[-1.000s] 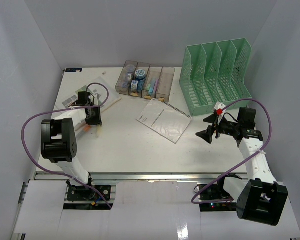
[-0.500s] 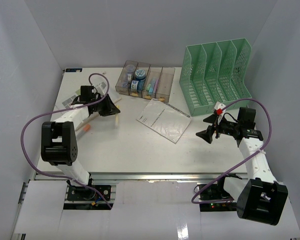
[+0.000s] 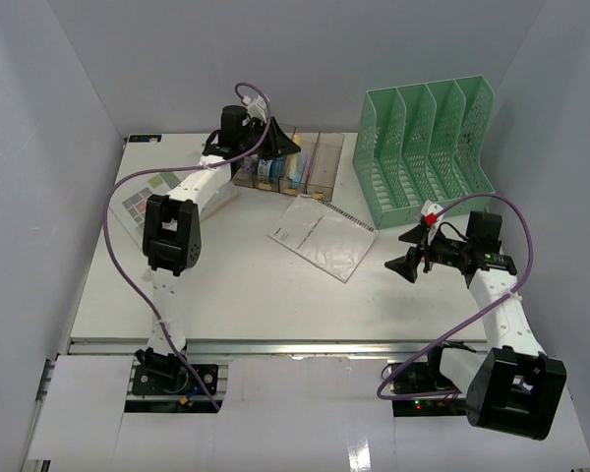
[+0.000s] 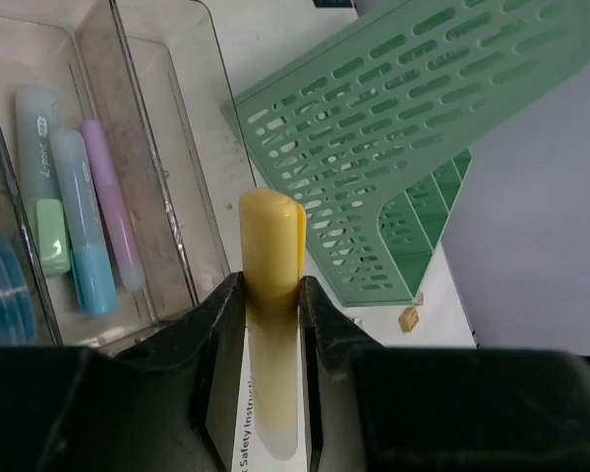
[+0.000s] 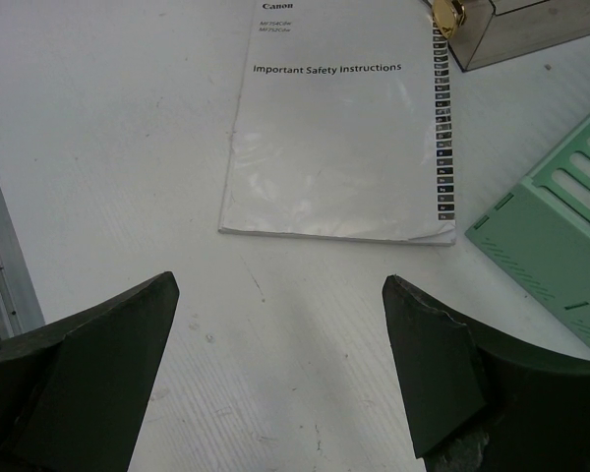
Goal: Organize the desk
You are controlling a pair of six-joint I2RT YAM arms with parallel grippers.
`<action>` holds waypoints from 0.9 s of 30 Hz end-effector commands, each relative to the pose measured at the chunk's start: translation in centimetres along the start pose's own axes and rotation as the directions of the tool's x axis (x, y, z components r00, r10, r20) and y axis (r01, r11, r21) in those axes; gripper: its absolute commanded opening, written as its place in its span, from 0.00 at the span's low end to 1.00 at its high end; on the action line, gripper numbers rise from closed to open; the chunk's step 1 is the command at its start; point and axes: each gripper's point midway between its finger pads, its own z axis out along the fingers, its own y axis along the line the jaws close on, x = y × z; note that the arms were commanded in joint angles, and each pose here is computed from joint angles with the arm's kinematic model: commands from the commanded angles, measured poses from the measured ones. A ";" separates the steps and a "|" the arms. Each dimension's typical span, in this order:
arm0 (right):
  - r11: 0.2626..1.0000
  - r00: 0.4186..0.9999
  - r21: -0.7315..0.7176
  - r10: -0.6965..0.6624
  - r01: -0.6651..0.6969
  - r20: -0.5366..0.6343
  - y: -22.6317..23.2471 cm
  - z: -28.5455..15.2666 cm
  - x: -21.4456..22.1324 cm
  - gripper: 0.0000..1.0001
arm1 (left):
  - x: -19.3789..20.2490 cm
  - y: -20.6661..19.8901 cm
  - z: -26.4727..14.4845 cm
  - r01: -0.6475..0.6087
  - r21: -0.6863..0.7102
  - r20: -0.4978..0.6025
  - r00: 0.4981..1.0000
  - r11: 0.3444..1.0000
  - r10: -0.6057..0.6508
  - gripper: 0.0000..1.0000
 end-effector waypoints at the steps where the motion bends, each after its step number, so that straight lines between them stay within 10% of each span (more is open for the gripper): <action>1: 1.000 0.999 -0.016 -0.016 0.016 0.031 -0.2 0.0 -1.0 0.91 | -3.4 0.6 3.3 -0.005 0.016 0.077 0.997 1.000 0.003 0.23; 10: 0.998 0.998 -0.057 0.018 -0.015 0.060 0.5 0.1 -1.4 0.91 | -5.0 4.9 7.5 -0.085 -0.141 0.191 0.975 0.986 0.112 0.36; 15: 0.998 0.997 -0.069 0.019 -0.014 0.071 0.6 0.2 -1.6 0.91 | -3.8 6.2 8.1 -0.171 -0.208 0.147 0.968 0.963 0.203 0.63; 19: 0.998 0.998 -0.067 0.025 -0.021 0.065 0.6 0.2 -1.4 0.91 | -3.5 4.6 8.0 -0.219 -0.184 0.126 0.962 0.958 0.244 0.80; 27: 0.999 0.999 -0.036 0.010 -0.009 0.037 0.0 0.2 -0.9 0.91 | -7.5 -1.8 2.1 -0.278 -0.216 0.192 0.928 0.936 0.320 0.82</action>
